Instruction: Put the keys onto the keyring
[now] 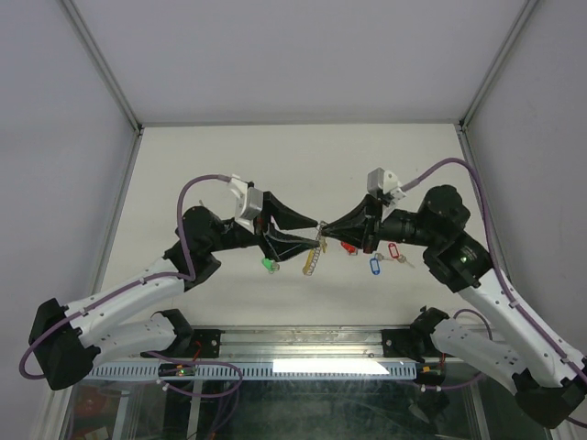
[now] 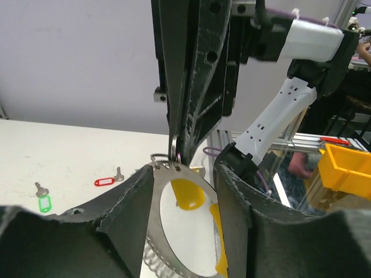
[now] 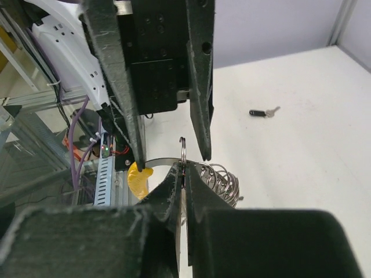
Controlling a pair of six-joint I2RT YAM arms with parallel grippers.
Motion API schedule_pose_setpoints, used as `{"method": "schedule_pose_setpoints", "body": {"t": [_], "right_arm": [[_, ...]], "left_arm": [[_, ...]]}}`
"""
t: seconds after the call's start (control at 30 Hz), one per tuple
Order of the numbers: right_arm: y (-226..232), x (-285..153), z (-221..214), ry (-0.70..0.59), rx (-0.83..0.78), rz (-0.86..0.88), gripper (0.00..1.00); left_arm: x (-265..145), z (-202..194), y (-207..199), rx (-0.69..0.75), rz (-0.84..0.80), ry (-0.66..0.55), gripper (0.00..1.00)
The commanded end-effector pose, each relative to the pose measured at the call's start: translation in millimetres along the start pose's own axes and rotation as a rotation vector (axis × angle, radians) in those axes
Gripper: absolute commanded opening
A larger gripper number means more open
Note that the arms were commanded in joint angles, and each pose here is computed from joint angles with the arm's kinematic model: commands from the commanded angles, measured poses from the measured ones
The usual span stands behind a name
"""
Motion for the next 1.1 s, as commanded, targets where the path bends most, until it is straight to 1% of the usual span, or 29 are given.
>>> {"method": "schedule_pose_setpoints", "body": {"t": [0.0, 0.07, 0.2, 0.27, 0.4, 0.57, 0.67, 0.73, 0.77, 0.83, 0.9, 0.93, 1.0, 1.03, 1.07], "right_arm": [[-4, -12, -8, 0.238, 0.075, -0.093, 0.00], [-8, -14, -13, 0.323, 0.124, -0.119, 0.00], [-17, -18, -16, 0.419, 0.159, -0.212, 0.00], [-23, -19, -16, 0.460, 0.174, -0.261, 0.00], [-30, -21, -26, 0.593, 0.246, -0.334, 0.00], [-34, -18, -51, 0.798, 0.322, -0.372, 0.00], [-36, -17, -61, 0.872, 0.363, -0.402, 0.00], [-34, -13, -59, 0.888, 0.377, -0.396, 0.00], [-29, -9, -57, 0.882, 0.384, -0.351, 0.00], [-17, 5, -49, 0.820, 0.398, -0.248, 0.00], [-15, 9, -50, 0.815, 0.404, -0.242, 0.00], [-21, 5, -55, 0.850, 0.401, -0.303, 0.00], [-41, -9, -71, 0.963, 0.382, -0.493, 0.00], [-48, -16, -78, 1.013, 0.380, -0.560, 0.00], [-50, -17, -82, 1.041, 0.385, -0.580, 0.00]], "left_arm": [[-2, 26, -4, 0.092, 0.029, -0.035, 0.47], [-5, 27, -1, 0.106, 0.065, -0.028, 0.48], [-13, 29, 4, 0.137, 0.141, -0.013, 0.49], [-17, 26, 8, 0.149, 0.184, 0.012, 0.50], [-24, 20, 16, 0.173, 0.250, 0.063, 0.50], [-30, 12, 21, 0.182, 0.293, 0.110, 0.50], [-31, 5, 23, 0.182, 0.302, 0.139, 0.50], [-32, 0, 26, 0.181, 0.303, 0.170, 0.50], [-32, -3, 26, 0.179, 0.303, 0.184, 0.50], [-31, -7, 28, 0.179, 0.298, 0.203, 0.50], [-31, -10, 28, 0.177, 0.295, 0.212, 0.50], [-30, -10, 28, 0.176, 0.292, 0.214, 0.50], [-30, -11, 29, 0.173, 0.291, 0.218, 0.51], [-30, -12, 28, 0.170, 0.290, 0.219, 0.51], [-30, -12, 28, 0.167, 0.288, 0.220, 0.51]]}}
Point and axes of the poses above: each gripper's point midway between its finger pads, its own x axis out along the fingers, its own y axis along the line the jaws close on, z = x × y, the point moved 5 cm from there along -x, back along the fingers, and after that the axes turned 1 degree about x, right-handed, at the moved point
